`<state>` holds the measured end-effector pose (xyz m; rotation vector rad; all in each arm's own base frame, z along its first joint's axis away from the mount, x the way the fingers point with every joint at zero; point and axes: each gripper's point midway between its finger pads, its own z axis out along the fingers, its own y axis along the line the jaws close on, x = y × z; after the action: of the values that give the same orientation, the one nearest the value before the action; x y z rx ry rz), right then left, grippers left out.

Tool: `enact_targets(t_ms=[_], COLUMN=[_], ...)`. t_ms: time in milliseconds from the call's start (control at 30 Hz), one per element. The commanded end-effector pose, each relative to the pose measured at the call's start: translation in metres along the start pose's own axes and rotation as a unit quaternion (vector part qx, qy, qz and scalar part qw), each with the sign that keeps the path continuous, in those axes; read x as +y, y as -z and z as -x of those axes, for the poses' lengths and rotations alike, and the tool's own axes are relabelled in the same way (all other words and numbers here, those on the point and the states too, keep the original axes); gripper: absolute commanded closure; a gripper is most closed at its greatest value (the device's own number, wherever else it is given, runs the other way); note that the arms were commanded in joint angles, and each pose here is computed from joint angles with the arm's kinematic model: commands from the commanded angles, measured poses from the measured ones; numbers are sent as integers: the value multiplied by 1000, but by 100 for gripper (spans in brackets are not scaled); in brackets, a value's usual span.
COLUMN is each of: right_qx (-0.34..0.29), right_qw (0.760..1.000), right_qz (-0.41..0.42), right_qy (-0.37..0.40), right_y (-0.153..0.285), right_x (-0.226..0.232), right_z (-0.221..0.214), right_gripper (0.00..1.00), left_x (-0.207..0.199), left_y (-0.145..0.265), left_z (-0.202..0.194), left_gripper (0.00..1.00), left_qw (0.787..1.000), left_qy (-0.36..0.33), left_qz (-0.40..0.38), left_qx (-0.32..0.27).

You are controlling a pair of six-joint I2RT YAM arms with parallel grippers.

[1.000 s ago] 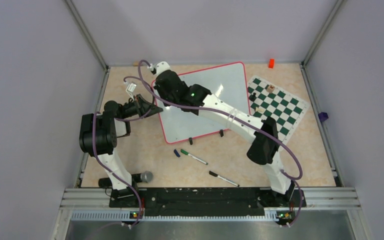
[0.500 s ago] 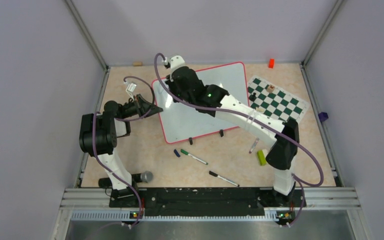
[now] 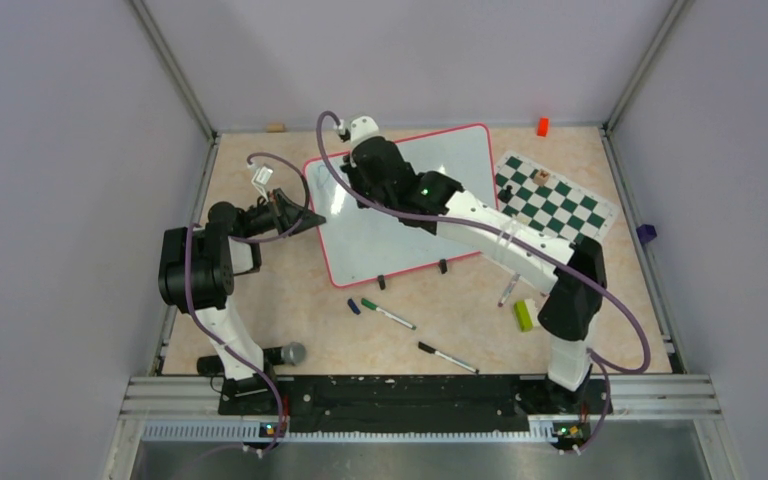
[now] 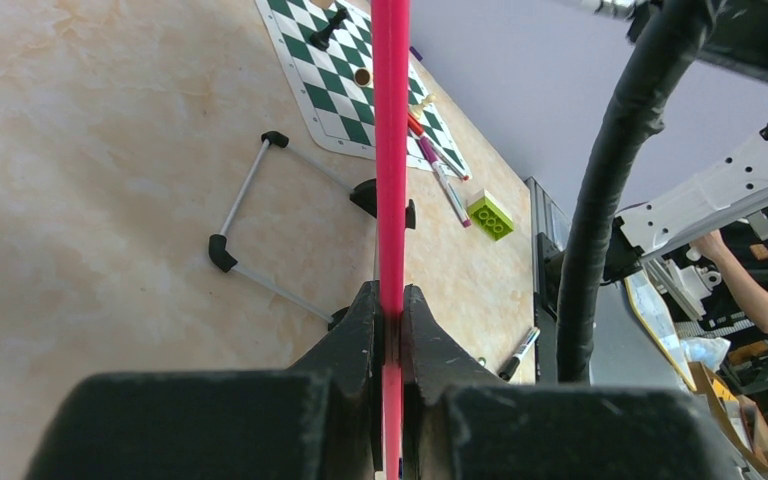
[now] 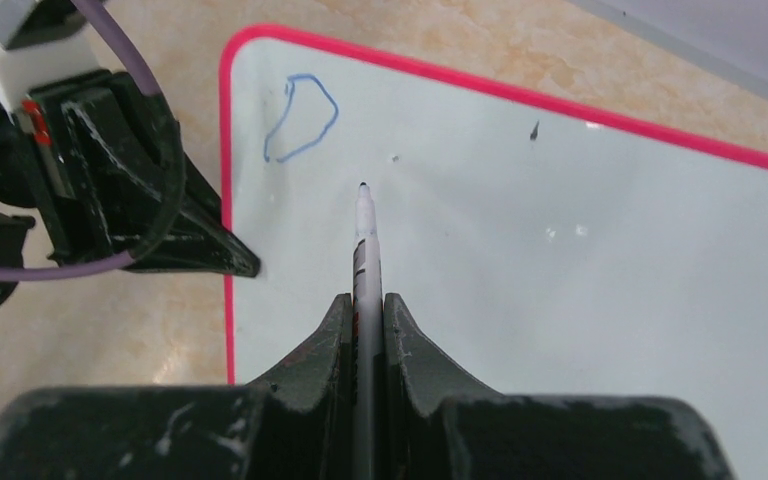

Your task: Write a sentence on the whiteboard

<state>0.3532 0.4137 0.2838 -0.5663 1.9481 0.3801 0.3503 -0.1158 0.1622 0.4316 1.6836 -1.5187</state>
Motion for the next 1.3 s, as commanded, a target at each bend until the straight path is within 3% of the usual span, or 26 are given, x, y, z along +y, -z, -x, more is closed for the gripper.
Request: enact_targets(t_ms=[0,633,1033,1267], right_qx=[-49,-93,-116,-75], right_qw=[999,996,993,995], right_qz=[3,-12,16,61], right_qy=[-11,3,-1,30], right_y=[32,80,66,48], right_x=[-11,-39,-24,-1], right_z=[28,17,34,30], right_gripper=[100,100,100,100], left_x=[-19,-22,-24,-23], left_y=[-1,-1,0,0], left_z=[12,11,10,11], left_gripper=[100,100,100,100], left_qw=[996,995,994,995], left_qy=[-86,-94,-105,-101], left_qz=[-11,-10,-8,-10], left_qx=[-7,-10,-11,-9])
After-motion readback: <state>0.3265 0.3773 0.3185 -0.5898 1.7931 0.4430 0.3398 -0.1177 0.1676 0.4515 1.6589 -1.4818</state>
